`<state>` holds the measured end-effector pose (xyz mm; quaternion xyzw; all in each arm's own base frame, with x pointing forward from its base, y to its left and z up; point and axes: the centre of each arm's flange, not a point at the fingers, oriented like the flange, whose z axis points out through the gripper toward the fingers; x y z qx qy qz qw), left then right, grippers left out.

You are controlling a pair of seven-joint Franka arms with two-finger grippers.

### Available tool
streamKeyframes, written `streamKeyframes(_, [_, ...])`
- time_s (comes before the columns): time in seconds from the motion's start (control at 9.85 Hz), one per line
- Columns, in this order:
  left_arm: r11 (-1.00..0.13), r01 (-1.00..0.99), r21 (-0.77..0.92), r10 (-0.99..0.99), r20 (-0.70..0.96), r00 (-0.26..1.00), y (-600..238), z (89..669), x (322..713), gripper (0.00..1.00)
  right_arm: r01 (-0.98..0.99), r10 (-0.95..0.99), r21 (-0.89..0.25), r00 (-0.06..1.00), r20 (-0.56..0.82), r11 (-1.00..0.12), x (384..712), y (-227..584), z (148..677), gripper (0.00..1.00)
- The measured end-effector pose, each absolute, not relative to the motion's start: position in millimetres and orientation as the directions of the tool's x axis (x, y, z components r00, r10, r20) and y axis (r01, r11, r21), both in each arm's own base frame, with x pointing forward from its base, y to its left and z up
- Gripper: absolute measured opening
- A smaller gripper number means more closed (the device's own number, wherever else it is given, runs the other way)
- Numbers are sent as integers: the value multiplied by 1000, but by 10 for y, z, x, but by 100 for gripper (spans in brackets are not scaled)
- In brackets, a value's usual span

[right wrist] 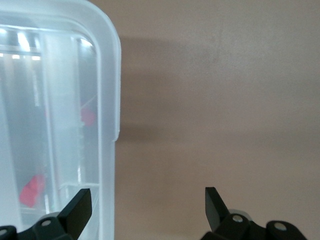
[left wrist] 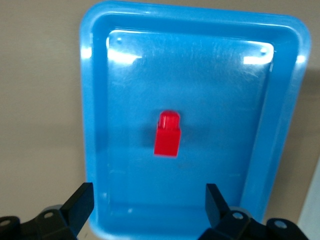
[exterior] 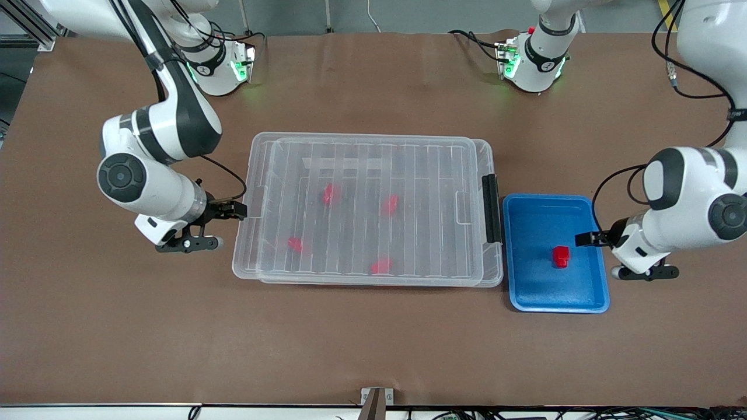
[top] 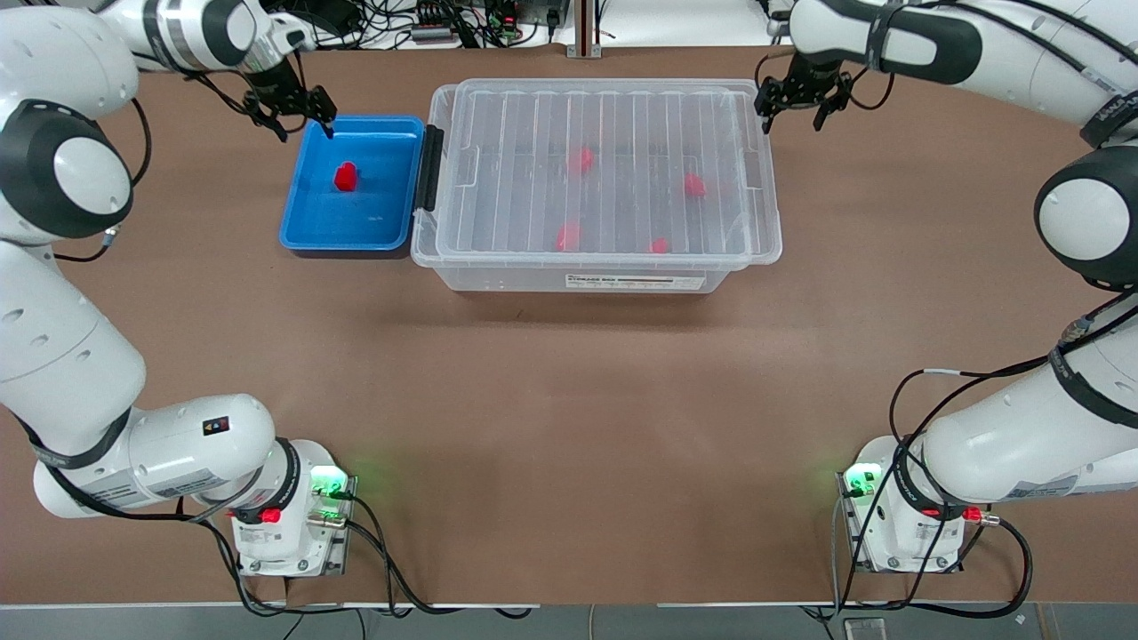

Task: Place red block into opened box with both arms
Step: 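Reach the left gripper to the red block while the right gripper reaches the lid, then grasp the red block with the left gripper while the right gripper grips the lid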

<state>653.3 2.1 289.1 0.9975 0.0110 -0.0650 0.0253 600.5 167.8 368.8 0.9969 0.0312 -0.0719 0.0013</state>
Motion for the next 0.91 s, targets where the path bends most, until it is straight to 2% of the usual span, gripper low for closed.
streamKeyframes(0.3, [-996, 32, 85, 19, -149, 989, -21, 2172, 6558, 88, 92, 89, 21, 990, -113, -996, 5932, 1701, 3496, 100])
streamKeyframes(0.51, [-995, 26, 93, 11, -161, 987, -81, 2026, 6544, 78, 97, 94, 22, 990, -109, -995, 5921, 1712, 3482, 100])
streamKeyframes(0.61, [-995, 23, 94, 7, -165, 986, -105, 2003, 6540, 68, 97, 94, 22, 990, -108, -995, 5921, 1713, 3485, 100])
streamKeyframes(0.71, [-995, 21, 94, 5, -165, 986, -117, 2000, 6539, 63, 100, 97, 22, 989, -108, -995, 5918, 1720, 3487, 100])
streamKeyframes(0.91, [-995, 18, 94, 3, -164, 987, -116, 2005, 6544, 34, 115, 112, 22, 988, -109, -993, 5892, 1795, 3483, 100])
